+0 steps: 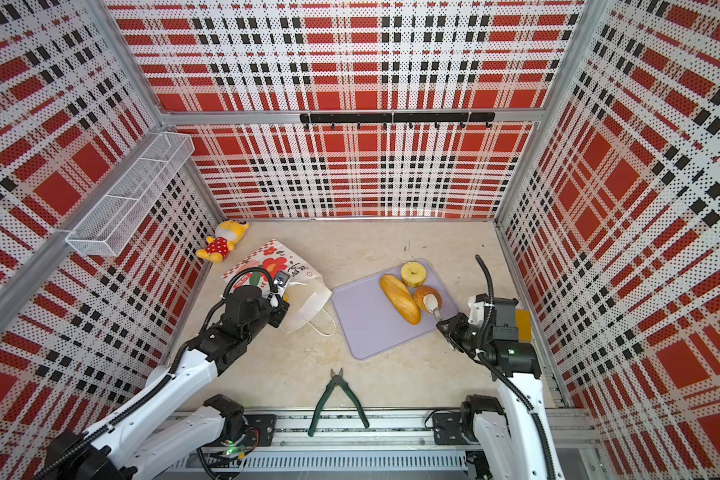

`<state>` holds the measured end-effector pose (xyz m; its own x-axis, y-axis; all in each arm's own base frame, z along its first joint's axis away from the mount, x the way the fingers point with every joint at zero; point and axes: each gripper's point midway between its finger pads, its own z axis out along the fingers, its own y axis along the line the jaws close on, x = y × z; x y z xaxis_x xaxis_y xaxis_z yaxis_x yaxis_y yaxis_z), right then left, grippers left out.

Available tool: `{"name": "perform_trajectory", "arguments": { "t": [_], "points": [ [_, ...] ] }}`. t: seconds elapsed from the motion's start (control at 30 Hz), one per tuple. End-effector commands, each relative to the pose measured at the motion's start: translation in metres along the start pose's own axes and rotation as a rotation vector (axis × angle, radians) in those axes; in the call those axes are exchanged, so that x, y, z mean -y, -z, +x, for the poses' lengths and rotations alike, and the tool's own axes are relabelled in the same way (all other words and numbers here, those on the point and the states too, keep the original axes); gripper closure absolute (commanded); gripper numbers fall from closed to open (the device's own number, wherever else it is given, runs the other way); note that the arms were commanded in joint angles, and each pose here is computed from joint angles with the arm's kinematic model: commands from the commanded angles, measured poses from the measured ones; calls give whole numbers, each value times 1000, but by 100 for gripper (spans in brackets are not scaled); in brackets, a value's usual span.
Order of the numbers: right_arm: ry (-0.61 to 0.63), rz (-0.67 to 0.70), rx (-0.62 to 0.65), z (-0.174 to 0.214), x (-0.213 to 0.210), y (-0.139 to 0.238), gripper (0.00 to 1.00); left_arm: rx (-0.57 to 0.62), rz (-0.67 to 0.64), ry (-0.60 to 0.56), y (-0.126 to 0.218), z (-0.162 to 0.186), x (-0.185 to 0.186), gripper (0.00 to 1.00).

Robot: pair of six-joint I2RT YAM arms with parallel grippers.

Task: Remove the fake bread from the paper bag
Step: 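Move the open tongs over the yellow bread ring on the tray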

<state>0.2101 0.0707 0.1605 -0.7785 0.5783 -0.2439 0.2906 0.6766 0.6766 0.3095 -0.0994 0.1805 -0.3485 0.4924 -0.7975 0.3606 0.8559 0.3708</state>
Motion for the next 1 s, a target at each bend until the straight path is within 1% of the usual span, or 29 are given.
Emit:
{"name": "perform_trajectory", "arguments": {
  "t": [0.0, 0.2, 0.27, 0.3, 0.37, 0.47, 0.6, 0.73, 0.87, 0.97],
  "points": [
    [80, 32, 5, -8, 6, -9, 100, 30, 8, 11, 2, -12, -1, 100],
    [145, 140, 8, -22, 17, -9, 100, 30, 9, 7, 3, -12, -1, 100],
    [165, 150, 15, -28, 12, -5, 100, 26, 11, 6, 2, -10, 0, 100],
    [168, 132, 13, -30, 7, -4, 99, 26, 12, 4, 2, -10, 0, 100],
    [212, 87, 5, -31, -7, 0, 94, 24, 13, 4, 2, -10, 0, 100],
    [234, 46, -5, -33, -25, 10, 86, 23, 11, 5, 1, -9, 0, 100],
    [265, 5, 3, -41, -47, 22, 79, 26, 10, 8, -1, -10, 1, 100],
    [331, -14, -27, -48, -67, 18, 73, 23, 16, 9, -1, -9, 2, 100],
    [470, 48, -73, -53, -90, 5, 68, 23, 12, 7, 0, -8, 2, 100],
    [545, 118, -102, -58, -102, -6, 65, 22, 10, 7, 0, -8, 1, 100]
  ]
}}
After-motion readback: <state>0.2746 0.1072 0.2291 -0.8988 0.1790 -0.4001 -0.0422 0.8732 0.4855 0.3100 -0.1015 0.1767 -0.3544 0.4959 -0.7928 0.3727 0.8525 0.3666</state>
